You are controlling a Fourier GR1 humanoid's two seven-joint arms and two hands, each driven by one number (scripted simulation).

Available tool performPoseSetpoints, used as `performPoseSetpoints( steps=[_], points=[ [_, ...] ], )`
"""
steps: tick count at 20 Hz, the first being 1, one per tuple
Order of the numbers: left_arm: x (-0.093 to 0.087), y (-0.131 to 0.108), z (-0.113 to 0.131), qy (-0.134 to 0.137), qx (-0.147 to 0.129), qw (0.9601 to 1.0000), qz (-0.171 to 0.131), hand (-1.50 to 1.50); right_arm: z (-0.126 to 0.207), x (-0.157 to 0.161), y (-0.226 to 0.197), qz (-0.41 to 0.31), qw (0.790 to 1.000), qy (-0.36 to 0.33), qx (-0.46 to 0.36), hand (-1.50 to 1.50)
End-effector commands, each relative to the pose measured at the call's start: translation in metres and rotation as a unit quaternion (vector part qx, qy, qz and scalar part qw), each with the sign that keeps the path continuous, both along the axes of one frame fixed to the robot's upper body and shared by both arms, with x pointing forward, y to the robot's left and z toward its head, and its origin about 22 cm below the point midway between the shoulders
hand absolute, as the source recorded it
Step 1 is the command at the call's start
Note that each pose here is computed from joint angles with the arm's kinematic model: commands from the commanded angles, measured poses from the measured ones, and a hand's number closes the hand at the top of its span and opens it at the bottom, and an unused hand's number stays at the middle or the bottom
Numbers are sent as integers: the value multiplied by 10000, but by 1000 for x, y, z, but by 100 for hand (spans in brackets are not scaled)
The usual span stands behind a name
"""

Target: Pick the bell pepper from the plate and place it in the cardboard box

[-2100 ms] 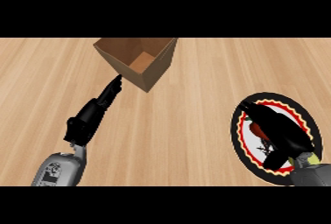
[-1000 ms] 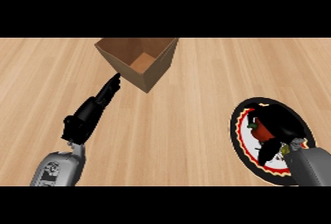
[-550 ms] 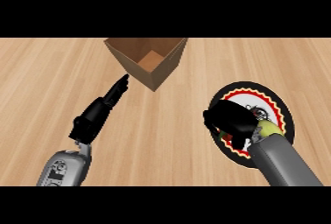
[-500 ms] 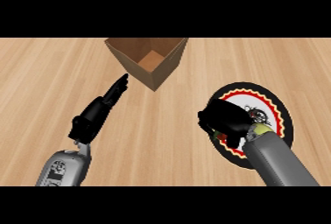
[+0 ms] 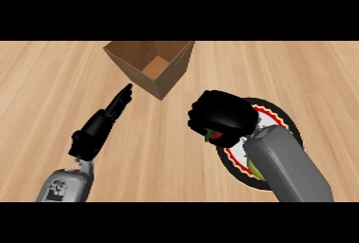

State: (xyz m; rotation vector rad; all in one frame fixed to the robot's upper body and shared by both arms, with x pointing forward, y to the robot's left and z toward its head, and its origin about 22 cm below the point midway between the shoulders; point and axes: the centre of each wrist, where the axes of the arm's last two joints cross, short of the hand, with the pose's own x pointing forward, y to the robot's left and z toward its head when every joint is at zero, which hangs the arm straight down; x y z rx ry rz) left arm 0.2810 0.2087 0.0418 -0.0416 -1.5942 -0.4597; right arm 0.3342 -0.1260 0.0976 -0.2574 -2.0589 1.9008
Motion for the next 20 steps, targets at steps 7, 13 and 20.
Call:
performPoseSetpoints(
  steps=[7, 13, 20],
  points=[
    [3, 7, 8, 19, -17, 10000, 39, 0, 90, -13, -46, 646, 9896, 363, 1232, 150],
    [5, 13, 5, -39, -26, 9999, 90, 0, 121, -35, -61, 114, 9835, 749, 1643, 150],
    [-3, 3, 5, 64, -41, 10000, -50, 0, 173, 1, -32, -521, 9785, 571, 1910, 150]
  ],
)
